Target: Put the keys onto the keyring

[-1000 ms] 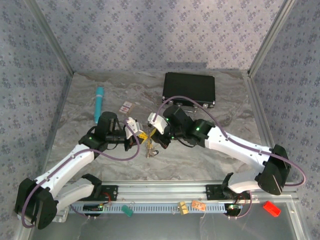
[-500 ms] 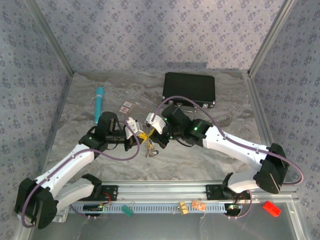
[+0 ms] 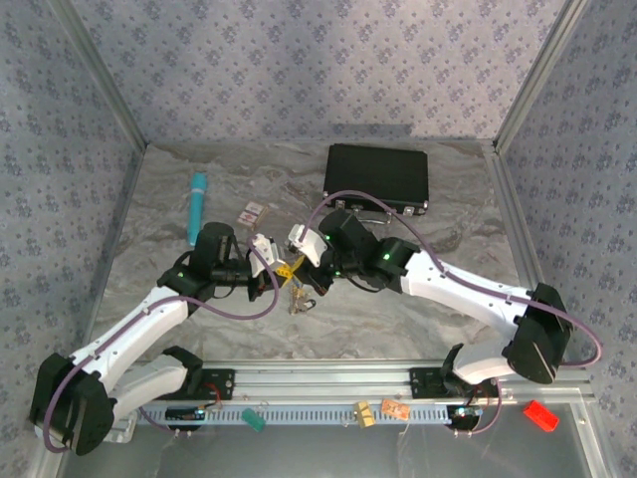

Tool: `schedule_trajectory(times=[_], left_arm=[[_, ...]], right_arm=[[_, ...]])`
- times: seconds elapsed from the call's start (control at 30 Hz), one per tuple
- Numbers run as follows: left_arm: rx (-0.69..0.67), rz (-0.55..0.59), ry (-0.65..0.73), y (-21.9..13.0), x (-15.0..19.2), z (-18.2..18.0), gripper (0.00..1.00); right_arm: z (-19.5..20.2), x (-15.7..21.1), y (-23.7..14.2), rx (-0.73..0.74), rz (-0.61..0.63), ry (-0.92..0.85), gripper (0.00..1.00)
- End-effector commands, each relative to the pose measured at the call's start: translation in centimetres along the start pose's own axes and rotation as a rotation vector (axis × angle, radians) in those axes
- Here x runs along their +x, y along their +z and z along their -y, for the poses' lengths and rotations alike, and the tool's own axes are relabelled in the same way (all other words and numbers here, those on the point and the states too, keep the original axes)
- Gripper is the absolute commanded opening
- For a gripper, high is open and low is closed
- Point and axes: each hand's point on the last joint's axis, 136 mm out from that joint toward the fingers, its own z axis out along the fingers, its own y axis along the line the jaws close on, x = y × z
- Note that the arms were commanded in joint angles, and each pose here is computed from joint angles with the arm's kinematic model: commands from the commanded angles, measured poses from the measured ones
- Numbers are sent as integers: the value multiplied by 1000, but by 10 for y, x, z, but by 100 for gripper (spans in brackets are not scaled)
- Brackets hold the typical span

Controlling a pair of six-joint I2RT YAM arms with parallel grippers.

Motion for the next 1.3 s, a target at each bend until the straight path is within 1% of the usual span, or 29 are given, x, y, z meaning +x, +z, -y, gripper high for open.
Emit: schedule_trajectory(times=[0.0,0.37,0.83,1.1,1.27], left_arm=[[39,54,39,-2,-20,5,0],[36,54,39,-2,-20,5,0],[29,64,30,-2,-23,3,0],[25,61,23,-1,-22,2,0],[13,58,33,-2,-21,0,0]], right_arm=[[0,-10,1,14,18,-4,0],[20,-4,0,150,-4,17,0],[26,-3,-7,231,18,34,0],[26,-5,-10,253,37,41,0],[28,2,-10,263,19,59,0]])
